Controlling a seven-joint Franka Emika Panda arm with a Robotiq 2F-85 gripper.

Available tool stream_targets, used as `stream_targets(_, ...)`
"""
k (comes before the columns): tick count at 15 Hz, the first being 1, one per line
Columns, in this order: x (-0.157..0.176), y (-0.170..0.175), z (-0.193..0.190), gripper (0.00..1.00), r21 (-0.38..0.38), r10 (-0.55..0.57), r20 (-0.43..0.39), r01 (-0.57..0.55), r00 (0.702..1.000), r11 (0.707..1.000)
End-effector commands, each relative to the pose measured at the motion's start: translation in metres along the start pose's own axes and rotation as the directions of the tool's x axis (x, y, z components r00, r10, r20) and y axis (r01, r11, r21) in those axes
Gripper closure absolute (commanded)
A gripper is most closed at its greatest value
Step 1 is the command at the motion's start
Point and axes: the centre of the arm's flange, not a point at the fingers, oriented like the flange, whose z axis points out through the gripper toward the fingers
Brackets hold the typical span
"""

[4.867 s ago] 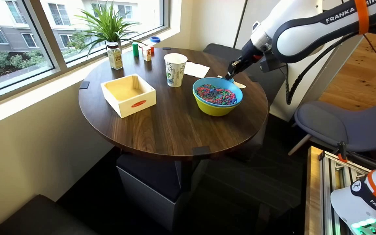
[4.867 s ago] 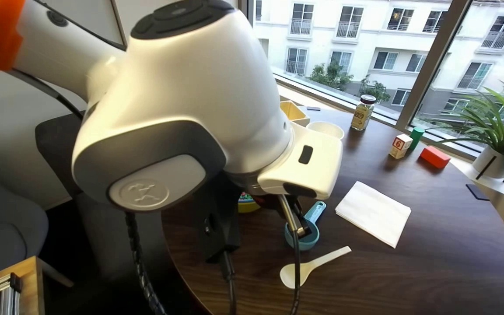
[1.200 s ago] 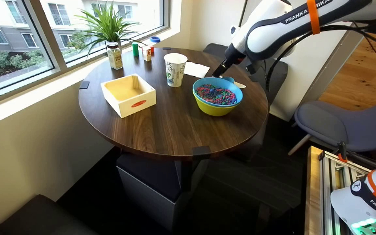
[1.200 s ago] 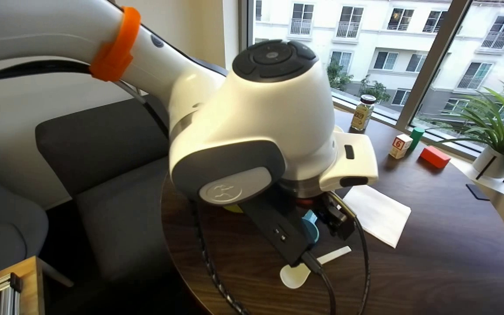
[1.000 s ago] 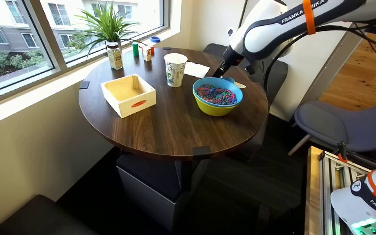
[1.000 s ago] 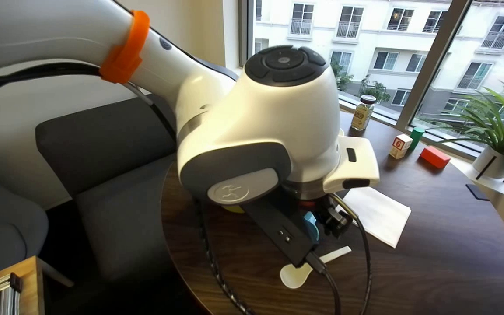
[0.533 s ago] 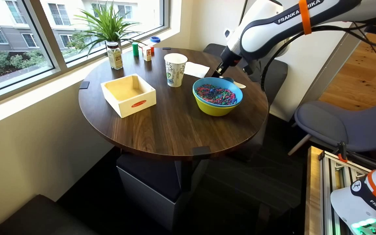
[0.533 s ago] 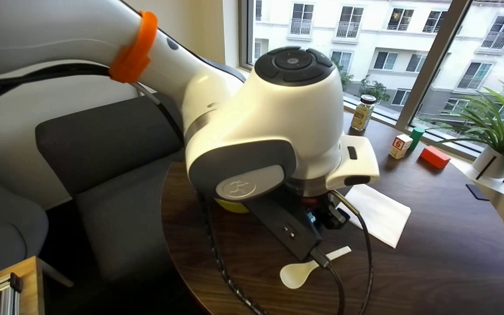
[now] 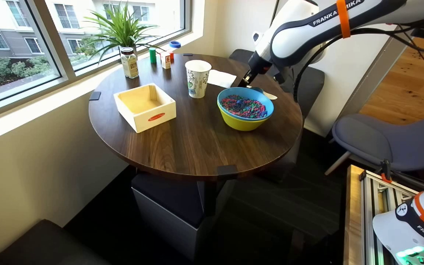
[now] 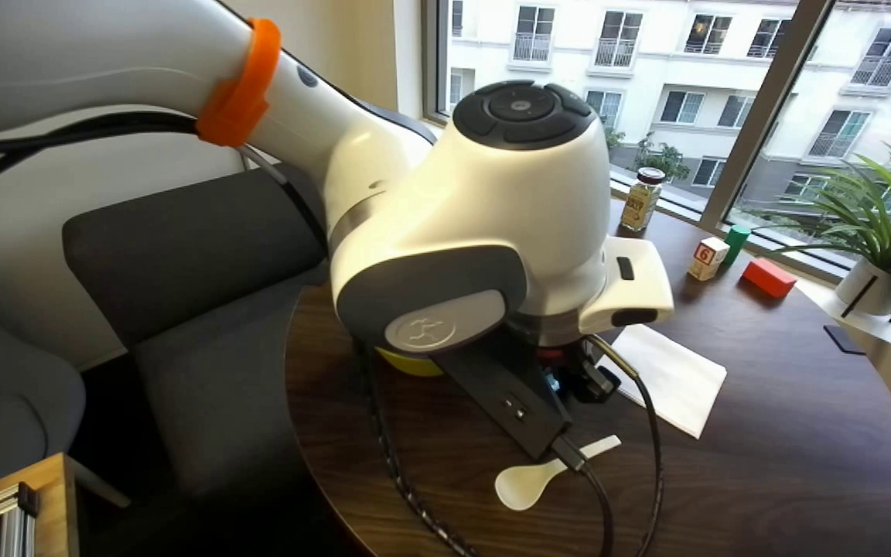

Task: Put some beans from the bowl in the small pot and pour them back in the bowl

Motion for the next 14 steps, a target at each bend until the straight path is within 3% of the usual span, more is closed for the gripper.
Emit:
stream_targets(1, 0.007, 0.005, -0.003, 0.94, 0.012, -0.005, -0.008, 0.005, 1.0, 1.0)
stream_targets(6, 0.022, 0.001, -0.029, 0.94, 0.001, -0.002, -0.061, 0.002, 0.998, 1.0)
stream_targets(14, 0.045, -0.045, -0.081, 0.94, -0.022, -0.053, -0.156, 0.05, 0.986, 0.998)
